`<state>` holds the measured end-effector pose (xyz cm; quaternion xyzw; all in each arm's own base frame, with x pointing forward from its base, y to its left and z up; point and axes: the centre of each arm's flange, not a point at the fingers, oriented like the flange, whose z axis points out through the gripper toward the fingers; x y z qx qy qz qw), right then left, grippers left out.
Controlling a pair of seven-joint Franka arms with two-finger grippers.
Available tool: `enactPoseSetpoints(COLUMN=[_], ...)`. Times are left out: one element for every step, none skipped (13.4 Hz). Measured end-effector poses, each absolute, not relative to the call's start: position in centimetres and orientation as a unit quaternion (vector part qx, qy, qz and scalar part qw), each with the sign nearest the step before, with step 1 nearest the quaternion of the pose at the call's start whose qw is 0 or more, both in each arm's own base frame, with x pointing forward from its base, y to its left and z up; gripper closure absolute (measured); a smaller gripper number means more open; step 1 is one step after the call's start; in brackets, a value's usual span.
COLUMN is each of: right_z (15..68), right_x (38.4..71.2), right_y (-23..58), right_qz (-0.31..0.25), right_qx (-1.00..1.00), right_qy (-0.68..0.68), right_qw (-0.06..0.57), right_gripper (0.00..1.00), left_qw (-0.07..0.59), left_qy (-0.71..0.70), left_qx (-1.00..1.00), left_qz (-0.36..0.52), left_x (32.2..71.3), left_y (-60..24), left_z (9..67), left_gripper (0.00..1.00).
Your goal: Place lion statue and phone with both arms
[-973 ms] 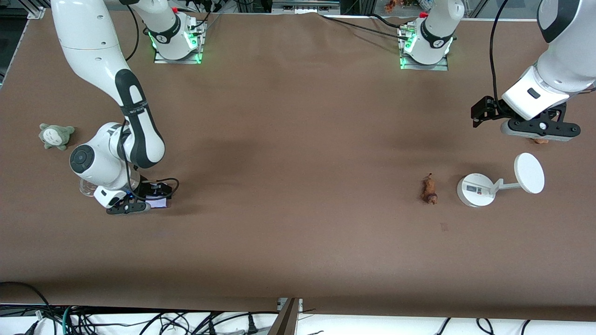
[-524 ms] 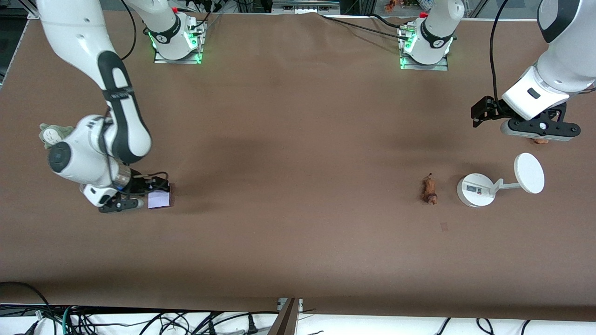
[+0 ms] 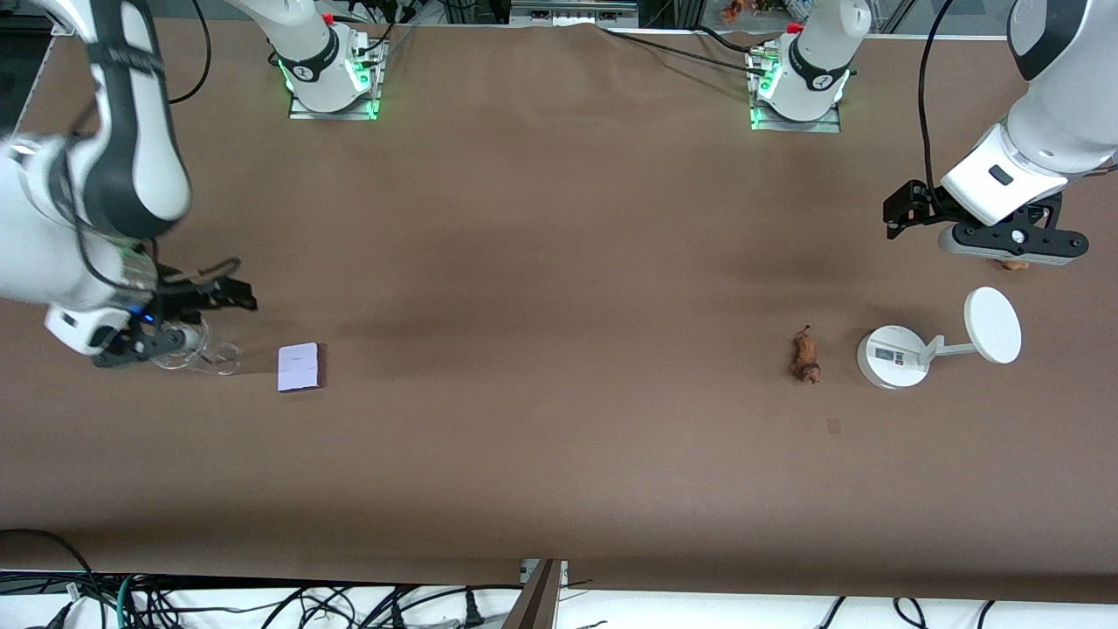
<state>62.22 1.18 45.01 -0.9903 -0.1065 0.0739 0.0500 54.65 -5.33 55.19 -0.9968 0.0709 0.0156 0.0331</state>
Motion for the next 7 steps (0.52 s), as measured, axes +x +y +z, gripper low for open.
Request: enactPoseSetpoints(right_z=[49.0, 52.4, 55.1, 56.9, 58.0, 58.7, 59.2], right_x=[61.7, 61.2, 60.7, 60.2, 59.8, 59.6, 59.4], right_y=[2.1, 3.1, 4.4, 5.8, 7.2, 8.4, 9.4], right_qz=[0.085, 0.091, 0.093, 0.095, 0.096, 0.096, 0.095], right_qx=[-0.99, -0.99, -0.991, -0.99, -0.989, -0.988, -0.986], right_qy=[-0.101, -0.098, -0.098, -0.103, -0.111, -0.12, -0.13], right_qw=[0.045, 0.036, 0.022, 0.01, -0.001, -0.017, -0.037], right_gripper=[0.0, 0.0, 0.0, 0.0, 0.0, 0.0, 0.0], left_qw=[0.033, 0.033, 0.033, 0.033, 0.033, 0.033, 0.033], left_qy=[0.072, 0.076, 0.081, 0.084, 0.085, 0.084, 0.083], left_qx=[-0.997, -0.996, -0.996, -0.996, -0.996, -0.996, -0.996], left_qz=[0.015, 0.015, 0.014, 0.013, 0.011, 0.008, 0.005], left_x=[54.6, 54.6, 54.5, 54.5, 54.5, 54.6, 54.7], left_y=[-5.5, -5.9, -6.4, -6.9, -7.0, -6.9, -6.8], left_z=[55.2, 55.2, 55.3, 55.4, 55.6, 55.9, 56.1], left_gripper=[0.0, 0.0, 0.0, 0.0, 0.0, 0.0, 0.0])
